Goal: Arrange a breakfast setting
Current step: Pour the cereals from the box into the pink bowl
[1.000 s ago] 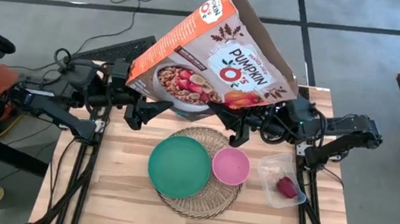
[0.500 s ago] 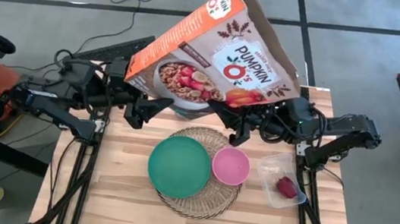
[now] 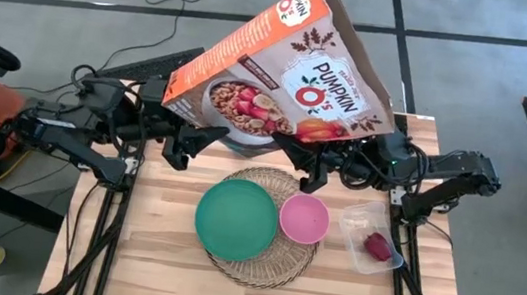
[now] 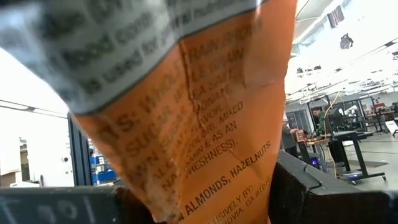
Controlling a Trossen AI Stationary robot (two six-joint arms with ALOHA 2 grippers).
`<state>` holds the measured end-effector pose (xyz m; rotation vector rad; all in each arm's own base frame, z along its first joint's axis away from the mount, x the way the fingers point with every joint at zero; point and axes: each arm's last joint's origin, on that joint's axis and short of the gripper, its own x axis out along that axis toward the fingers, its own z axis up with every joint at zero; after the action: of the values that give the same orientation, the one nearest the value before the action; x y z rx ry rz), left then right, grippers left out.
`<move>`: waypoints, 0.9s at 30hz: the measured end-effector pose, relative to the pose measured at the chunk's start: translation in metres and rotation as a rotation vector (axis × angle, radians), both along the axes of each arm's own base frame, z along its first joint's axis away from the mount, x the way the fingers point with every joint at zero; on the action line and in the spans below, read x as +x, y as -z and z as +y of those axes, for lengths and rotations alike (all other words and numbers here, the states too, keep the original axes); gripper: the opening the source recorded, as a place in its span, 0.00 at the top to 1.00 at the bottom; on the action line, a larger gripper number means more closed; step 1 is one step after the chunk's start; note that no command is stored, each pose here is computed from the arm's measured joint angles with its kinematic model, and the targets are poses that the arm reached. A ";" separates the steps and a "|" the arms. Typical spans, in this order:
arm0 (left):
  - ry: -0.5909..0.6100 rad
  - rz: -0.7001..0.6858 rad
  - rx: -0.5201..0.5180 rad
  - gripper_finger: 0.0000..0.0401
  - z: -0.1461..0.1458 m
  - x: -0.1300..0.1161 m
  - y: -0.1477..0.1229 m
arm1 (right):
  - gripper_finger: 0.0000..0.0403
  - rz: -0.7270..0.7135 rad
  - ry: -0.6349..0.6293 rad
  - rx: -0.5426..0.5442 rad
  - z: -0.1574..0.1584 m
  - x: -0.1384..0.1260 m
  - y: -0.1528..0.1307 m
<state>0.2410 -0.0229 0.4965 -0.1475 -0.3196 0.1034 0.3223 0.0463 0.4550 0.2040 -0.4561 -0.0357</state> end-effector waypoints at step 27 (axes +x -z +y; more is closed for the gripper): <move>-0.018 0.007 0.011 0.26 0.000 -0.002 0.000 | 0.38 -0.003 -0.007 0.003 0.000 -0.003 -0.002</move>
<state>0.2394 -0.0225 0.4966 -0.1337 -0.3146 0.1203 0.3198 0.0462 0.4566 0.2085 -0.4578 -0.0291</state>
